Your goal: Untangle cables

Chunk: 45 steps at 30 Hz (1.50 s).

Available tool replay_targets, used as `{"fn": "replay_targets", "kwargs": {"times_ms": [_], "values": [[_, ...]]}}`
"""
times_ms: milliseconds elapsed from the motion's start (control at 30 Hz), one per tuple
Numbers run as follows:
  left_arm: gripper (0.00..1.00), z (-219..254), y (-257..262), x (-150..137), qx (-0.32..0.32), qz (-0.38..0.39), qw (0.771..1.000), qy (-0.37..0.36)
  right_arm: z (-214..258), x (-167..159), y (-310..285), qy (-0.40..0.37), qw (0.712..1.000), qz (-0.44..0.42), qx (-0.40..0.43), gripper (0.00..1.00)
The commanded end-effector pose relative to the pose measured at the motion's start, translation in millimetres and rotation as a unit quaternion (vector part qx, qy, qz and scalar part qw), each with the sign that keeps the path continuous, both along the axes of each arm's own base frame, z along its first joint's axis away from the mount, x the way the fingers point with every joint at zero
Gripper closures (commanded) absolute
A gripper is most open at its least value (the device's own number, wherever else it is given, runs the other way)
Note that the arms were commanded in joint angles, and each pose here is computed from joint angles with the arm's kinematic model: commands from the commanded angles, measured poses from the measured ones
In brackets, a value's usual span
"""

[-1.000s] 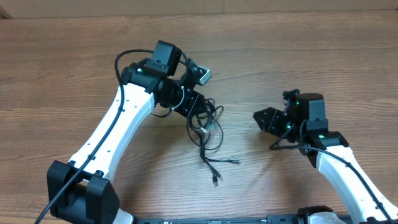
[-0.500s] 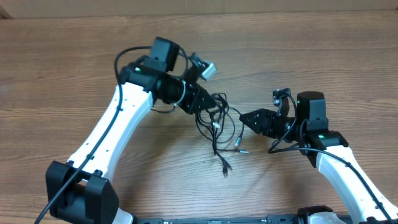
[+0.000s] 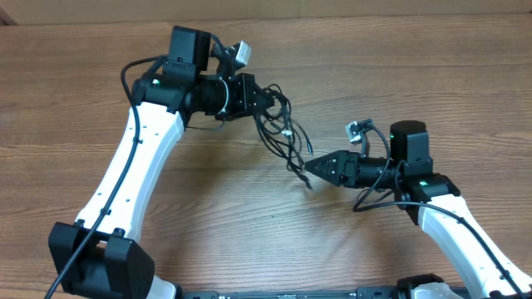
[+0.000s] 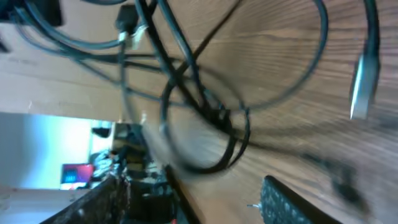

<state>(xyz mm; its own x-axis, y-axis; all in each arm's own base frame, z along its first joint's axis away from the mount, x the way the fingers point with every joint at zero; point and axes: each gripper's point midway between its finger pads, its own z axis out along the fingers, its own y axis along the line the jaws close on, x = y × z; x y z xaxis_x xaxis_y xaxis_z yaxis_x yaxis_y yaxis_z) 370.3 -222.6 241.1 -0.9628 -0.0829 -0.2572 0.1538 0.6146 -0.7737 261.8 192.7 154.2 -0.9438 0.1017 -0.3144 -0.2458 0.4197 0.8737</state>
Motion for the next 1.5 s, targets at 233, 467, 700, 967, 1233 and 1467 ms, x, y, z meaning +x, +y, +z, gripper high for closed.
{"fn": "replay_targets", "kwargs": {"times_ms": [233,467,700,967,1233,1467], "values": [[0.96,14.1,-12.2,-9.5,-0.003,0.037,0.999,0.038,-35.2,32.1,-11.8,-0.045,0.981,-0.106,-0.155,0.63],[0.96,5.7,-6.7,-14.0,0.02,0.038,0.998,0.046,-26.0,47.5,-14.5,-0.069,0.977,-0.137,-0.151,0.91],[0.96,2.3,-3.4,-12.5,0.031,0.046,0.997,0.045,-16.0,39.4,-1.1,-0.065,0.986,-0.105,-0.111,0.96],[0.96,-13.7,12.7,-14.8,0.096,0.029,0.995,0.014,-80.5,38.0,-84.6,0.103,0.9,-0.331,-0.265,0.96],[0.96,-37.3,63.0,-14.2,0.193,0.053,0.98,0.02,-95.2,27.8,-127.1,0.201,0.84,-0.431,-0.26,0.96],[0.96,-24.9,43.7,-15.7,0.147,-0.009,0.989,-0.021,-57.9,42.7,-63.8,0.071,0.952,-0.237,-0.179,0.48]]}}
